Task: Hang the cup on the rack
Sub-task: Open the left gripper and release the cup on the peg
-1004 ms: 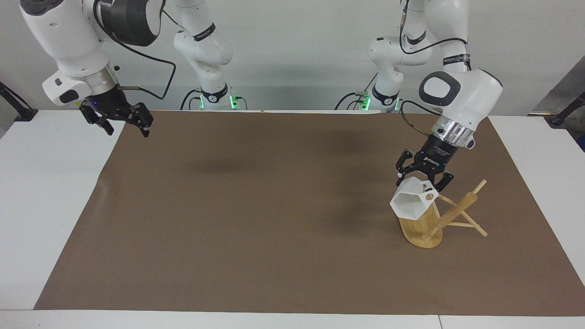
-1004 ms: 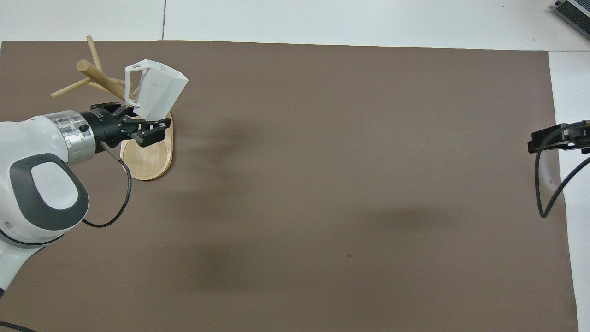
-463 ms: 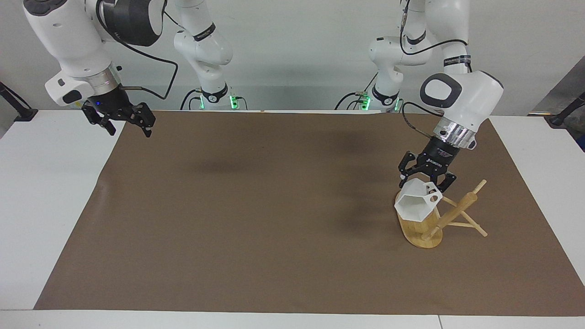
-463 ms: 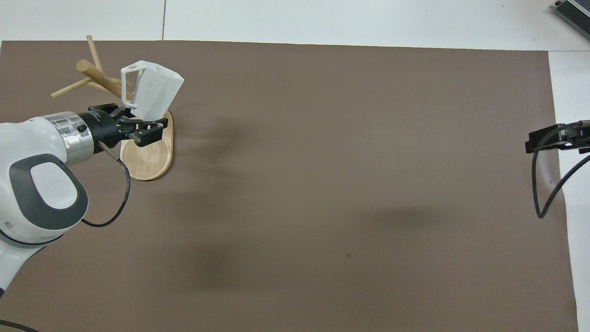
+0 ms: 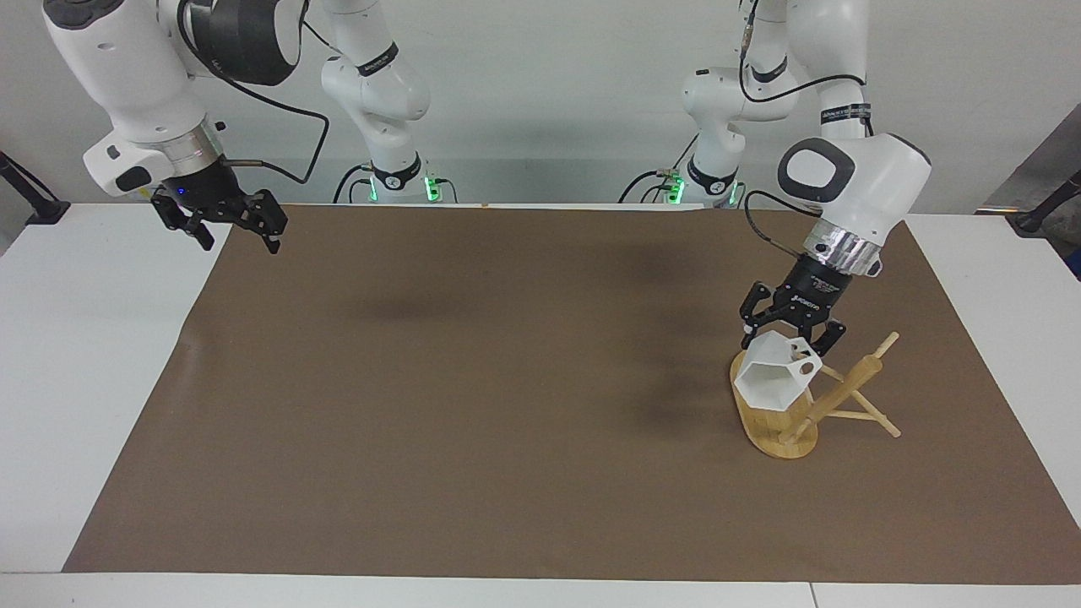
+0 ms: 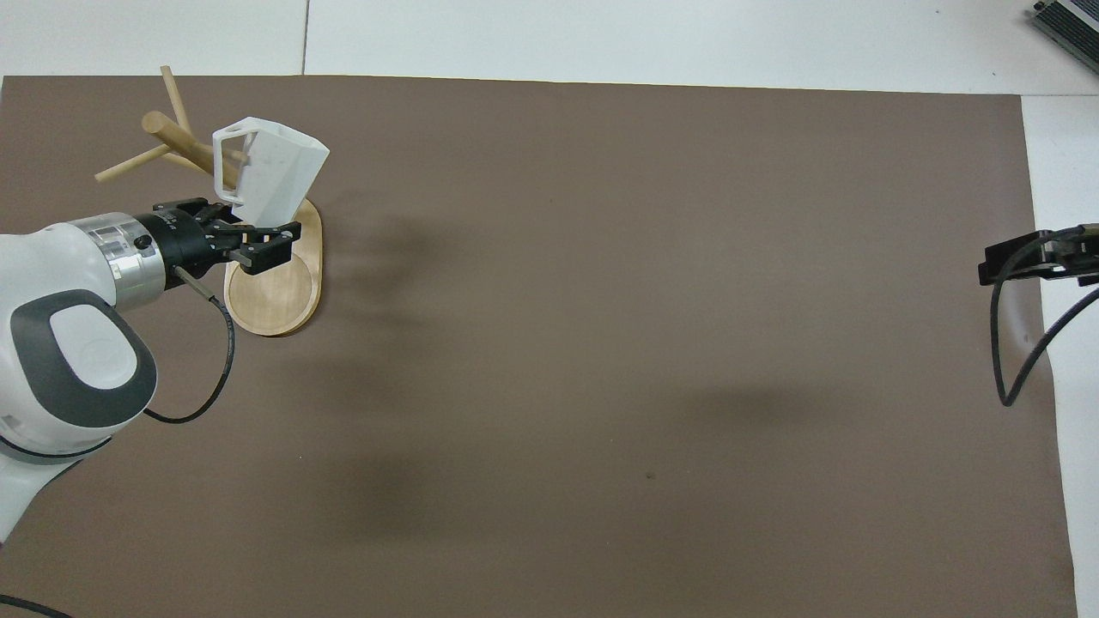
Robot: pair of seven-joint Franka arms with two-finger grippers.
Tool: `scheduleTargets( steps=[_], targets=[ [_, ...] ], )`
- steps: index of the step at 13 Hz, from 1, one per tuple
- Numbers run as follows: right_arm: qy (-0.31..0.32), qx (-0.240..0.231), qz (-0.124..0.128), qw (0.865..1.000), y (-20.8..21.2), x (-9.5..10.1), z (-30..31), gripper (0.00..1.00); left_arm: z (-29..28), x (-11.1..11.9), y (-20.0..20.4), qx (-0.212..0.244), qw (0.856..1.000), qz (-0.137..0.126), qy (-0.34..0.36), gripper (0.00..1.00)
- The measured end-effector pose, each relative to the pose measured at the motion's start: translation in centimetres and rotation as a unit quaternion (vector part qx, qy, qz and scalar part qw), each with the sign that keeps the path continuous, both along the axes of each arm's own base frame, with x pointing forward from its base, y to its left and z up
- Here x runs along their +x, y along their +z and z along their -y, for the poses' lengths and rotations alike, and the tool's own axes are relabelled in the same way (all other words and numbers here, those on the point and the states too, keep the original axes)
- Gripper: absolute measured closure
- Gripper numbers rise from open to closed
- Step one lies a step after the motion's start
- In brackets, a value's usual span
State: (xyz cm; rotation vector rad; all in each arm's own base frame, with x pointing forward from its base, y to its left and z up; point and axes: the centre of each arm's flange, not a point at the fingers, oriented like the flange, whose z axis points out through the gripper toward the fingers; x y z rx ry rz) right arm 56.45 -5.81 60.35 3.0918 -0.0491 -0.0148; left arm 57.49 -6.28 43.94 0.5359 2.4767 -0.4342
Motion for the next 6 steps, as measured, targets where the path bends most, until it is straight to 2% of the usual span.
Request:
scheduleTargets(
  steps=[3, 5, 6],
  targets=[
    [0.000, 0.000, 0.000, 1.000, 0.0, 0.0, 0.0, 0.00, -1.4, 0.1, -0.1, 0.005, 1.000, -0.001, 0.009, 0.28],
    [0.000, 0.000, 0.000, 1.000, 0.0, 0.0, 0.0, 0.00, -1.6, 0.1, -0.1, 0.024, 1.000, 0.001, -0.002, 0.28],
    [0.000, 0.000, 0.000, 1.000, 0.0, 0.0, 0.0, 0.00, -1.5, 0.1, -0.1, 0.029, 1.000, 0.001, -0.006, 0.19]
  ],
)
